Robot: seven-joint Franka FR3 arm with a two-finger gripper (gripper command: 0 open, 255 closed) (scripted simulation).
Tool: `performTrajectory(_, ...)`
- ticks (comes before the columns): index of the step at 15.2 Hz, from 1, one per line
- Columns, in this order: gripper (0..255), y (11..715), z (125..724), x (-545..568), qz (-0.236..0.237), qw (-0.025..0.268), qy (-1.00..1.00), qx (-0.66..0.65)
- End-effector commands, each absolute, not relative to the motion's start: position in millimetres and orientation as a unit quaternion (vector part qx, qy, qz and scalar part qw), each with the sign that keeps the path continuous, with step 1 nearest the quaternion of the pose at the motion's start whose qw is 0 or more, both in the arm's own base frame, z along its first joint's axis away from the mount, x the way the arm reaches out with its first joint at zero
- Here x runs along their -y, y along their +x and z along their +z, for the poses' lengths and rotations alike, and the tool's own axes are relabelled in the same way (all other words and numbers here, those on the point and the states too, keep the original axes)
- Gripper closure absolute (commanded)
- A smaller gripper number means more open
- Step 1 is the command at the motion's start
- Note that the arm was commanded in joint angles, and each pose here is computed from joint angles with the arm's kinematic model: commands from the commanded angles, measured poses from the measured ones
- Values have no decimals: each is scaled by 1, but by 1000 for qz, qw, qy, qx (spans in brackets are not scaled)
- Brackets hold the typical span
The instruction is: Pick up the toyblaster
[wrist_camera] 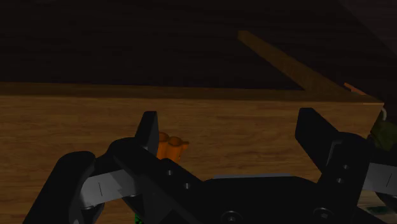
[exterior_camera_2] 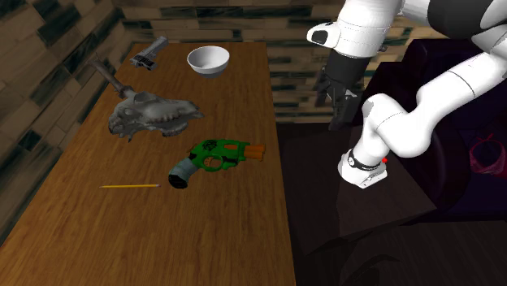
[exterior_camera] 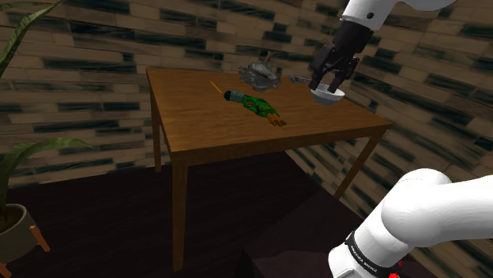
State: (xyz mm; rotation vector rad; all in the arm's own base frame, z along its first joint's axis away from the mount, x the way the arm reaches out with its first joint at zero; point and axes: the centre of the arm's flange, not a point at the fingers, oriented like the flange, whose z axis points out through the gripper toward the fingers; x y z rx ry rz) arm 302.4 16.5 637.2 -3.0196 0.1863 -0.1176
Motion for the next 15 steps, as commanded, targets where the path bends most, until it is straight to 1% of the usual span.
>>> performTrajectory(1,0,302,637,-17,-39,57,-996,-61)
performTrajectory(15,0,445,524,17,-18,10,-988,-153)
